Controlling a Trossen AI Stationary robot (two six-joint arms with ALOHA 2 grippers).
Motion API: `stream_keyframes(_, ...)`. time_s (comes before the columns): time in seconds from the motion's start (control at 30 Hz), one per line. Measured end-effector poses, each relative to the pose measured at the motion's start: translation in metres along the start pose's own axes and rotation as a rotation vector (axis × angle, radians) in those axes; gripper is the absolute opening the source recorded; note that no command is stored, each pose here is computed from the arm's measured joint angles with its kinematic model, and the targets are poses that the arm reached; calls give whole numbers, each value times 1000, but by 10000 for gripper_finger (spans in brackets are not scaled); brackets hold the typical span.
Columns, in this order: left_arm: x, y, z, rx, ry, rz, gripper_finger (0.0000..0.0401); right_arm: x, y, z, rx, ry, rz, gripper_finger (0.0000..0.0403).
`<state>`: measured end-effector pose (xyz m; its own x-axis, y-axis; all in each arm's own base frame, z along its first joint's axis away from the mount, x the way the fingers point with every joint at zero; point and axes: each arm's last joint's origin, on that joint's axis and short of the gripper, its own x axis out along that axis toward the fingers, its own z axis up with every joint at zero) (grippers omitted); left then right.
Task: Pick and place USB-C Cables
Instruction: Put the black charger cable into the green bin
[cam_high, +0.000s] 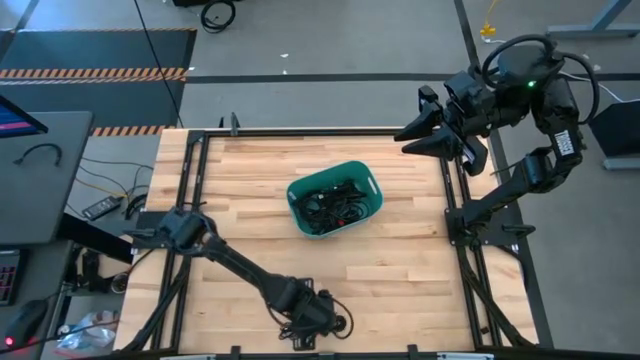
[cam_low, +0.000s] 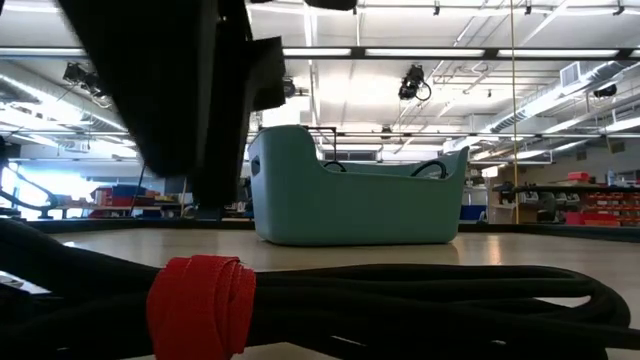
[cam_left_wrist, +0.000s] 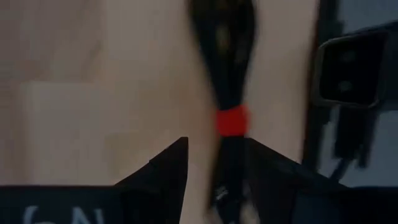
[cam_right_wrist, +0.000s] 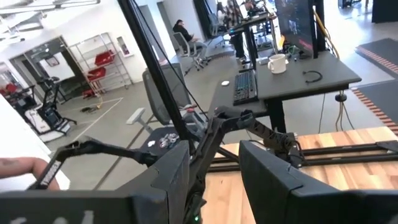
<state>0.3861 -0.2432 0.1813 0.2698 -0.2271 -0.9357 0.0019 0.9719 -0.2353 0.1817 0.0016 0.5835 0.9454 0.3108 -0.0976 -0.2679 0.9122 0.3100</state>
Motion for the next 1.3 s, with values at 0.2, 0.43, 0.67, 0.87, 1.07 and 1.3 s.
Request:
stream_keyframes(0.2, 12, -22, -12, -65, -15, -25, 160, 0, 0, 1, 15, -6, -3, 146)
stream_keyframes(0.43, 13, -36, -23, -87, -71, 40, 160, 0, 0, 2, 35, -22, 1, 146)
stream_keyframes(0.67, 35, -28, -24, -116, -70, 119, 160, 0, 1, 2, 34, -24, 8, 146)
stream_keyframes(0.87, 43, -23, -22, -148, -48, 126, 159, 0, 1, 2, 34, -24, 8, 146)
stream_keyframes(1.07, 39, -19, -20, -147, -47, 130, 93, 0, 1, 2, 35, -23, 8, 146)
stream_keyframes(1.3, 13, -21, -4, -77, -116, 116, 31, 0, 1, 2, 35, -22, 8, 146)
